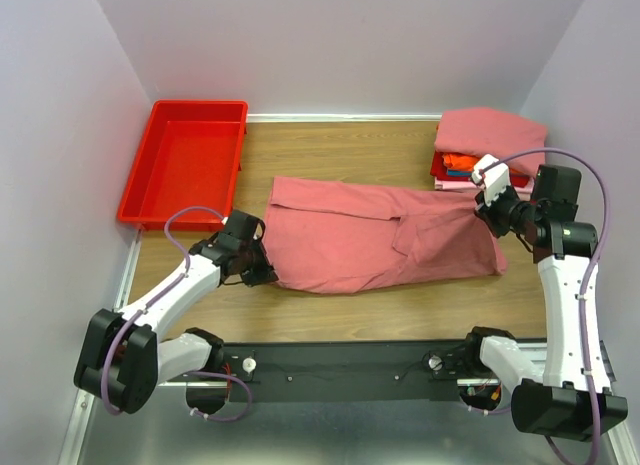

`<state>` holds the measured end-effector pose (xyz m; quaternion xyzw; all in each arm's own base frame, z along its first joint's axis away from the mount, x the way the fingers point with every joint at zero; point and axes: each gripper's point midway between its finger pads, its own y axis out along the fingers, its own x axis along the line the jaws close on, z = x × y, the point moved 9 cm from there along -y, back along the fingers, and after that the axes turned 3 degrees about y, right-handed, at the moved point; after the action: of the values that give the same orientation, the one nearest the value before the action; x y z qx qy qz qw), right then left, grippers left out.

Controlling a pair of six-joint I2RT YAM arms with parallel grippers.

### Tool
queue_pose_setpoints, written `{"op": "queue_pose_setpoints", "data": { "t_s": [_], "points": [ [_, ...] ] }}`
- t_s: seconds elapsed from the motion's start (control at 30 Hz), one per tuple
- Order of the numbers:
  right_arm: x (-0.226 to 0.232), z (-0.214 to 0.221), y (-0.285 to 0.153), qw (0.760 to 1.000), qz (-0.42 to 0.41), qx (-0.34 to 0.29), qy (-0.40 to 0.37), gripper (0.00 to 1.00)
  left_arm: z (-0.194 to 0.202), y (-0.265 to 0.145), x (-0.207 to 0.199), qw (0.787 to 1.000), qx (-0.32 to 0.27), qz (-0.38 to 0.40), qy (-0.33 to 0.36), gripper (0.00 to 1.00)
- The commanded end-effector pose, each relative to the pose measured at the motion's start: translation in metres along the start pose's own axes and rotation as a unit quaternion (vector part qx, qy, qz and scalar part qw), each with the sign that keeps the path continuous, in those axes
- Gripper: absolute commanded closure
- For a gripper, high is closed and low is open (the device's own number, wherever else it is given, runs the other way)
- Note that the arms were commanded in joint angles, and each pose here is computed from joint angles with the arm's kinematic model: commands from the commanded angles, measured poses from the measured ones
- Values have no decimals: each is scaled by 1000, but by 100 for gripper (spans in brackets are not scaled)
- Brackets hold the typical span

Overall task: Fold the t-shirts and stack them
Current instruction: Fold the tshirt

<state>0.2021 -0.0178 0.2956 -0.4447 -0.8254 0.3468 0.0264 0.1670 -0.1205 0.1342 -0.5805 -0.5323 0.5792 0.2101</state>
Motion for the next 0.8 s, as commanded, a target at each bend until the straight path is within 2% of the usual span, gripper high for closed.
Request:
{"op": "queue_pose_setpoints", "data": {
  "t_s": [0.0, 0.1, 0.23, 0.33, 0.37, 0.5, 0.73, 0.77],
  "points": [
    [-4, -15, -6, 999, 3, -35, 2, 100, -6, -15, -4, 999, -10, -29, -39, 100],
    [-3, -16, -4, 999, -4, -40, 5, 100, -9, -24, -6, 998, -13, -46, -51, 99],
    [-1, -13, 1, 999, -14, -45, 6, 100, -5, -33, -5, 996, -9, -58, -67, 90],
    [1, -10, 3, 999, -19, -45, 9, 100, -1, -38, -3, 996, -4, -59, -71, 78],
    [1, -10, 4, 999, -21, -46, 9, 100, 1, -40, -2, 995, 2, -62, -73, 69],
    [3, -7, 6, 998, -27, -48, 9, 100, 0, -51, -2, 995, -11, -73, -70, 47],
    [5, -5, 9, 998, -33, -50, 11, 100, 1, -40, 3, 994, 2, -89, -66, 43],
    [5, -5, 10, 998, -35, -49, 12, 100, -5, -37, 1, 994, -14, -90, -57, 43]
  ]
}}
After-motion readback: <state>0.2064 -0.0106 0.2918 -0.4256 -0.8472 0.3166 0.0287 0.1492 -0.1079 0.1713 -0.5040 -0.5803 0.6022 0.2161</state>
